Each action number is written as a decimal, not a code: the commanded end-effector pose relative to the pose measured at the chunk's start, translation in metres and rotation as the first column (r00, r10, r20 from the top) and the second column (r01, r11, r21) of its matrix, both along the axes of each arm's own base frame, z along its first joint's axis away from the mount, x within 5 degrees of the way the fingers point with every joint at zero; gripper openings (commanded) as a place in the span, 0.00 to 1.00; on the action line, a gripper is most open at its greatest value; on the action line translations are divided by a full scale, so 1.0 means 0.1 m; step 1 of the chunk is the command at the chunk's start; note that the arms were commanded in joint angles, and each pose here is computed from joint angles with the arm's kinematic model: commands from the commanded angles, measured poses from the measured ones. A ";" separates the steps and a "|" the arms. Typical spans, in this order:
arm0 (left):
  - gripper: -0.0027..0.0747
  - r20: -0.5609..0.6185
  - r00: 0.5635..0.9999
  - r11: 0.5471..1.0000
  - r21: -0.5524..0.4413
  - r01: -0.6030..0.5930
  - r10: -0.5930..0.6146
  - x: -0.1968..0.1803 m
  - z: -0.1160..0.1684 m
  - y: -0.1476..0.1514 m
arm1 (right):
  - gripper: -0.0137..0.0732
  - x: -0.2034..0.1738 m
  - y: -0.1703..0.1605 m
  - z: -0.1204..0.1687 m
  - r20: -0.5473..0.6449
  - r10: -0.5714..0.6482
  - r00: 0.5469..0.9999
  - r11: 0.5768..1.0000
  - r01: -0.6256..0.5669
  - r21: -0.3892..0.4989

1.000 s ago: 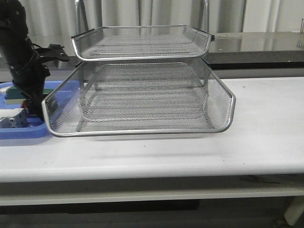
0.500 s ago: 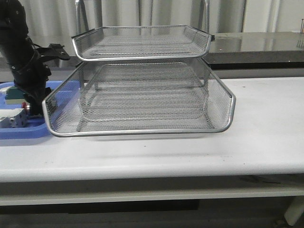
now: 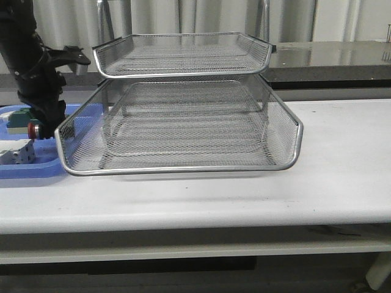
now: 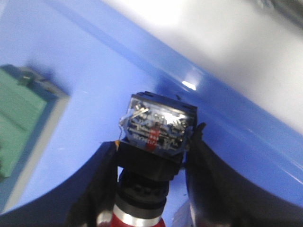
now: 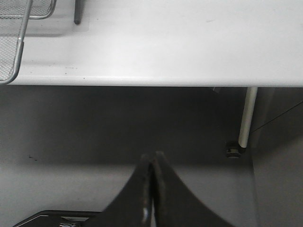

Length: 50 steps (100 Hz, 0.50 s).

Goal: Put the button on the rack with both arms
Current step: 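Lift the red push button and carry it over the pulled-out tier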

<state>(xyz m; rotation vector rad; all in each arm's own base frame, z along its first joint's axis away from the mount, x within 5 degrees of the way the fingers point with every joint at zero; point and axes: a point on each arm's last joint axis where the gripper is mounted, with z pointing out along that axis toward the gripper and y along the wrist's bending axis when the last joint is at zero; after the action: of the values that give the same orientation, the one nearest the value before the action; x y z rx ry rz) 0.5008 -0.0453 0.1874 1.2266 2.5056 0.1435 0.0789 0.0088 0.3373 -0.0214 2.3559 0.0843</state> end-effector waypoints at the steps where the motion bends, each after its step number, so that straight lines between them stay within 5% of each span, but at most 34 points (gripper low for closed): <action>1: 0.11 0.144 0.989 0.999 -0.042 -0.025 0.031 -0.02 0.68 -0.01 | 0.08 0.03 -0.01 0.13 0.078 -0.004 0.997 1.000 0.005 -0.009; 29: 0.11 0.121 0.990 0.996 -0.060 -0.063 0.070 -0.13 1.15 0.13 | 0.08 0.03 -0.01 0.13 0.078 -0.004 0.997 1.000 0.005 -0.009; 50: 0.11 0.120 0.985 0.980 -0.168 -0.102 0.123 -0.22 1.37 0.32 | 0.08 0.03 -0.01 0.13 0.078 -0.004 0.997 1.000 0.005 -0.009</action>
<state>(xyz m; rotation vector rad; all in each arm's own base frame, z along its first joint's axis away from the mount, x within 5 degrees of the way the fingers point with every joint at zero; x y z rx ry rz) 0.4970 -0.0201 0.2661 1.0715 2.5145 0.0627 0.0789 0.0088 0.3373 -0.0214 2.3559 0.0843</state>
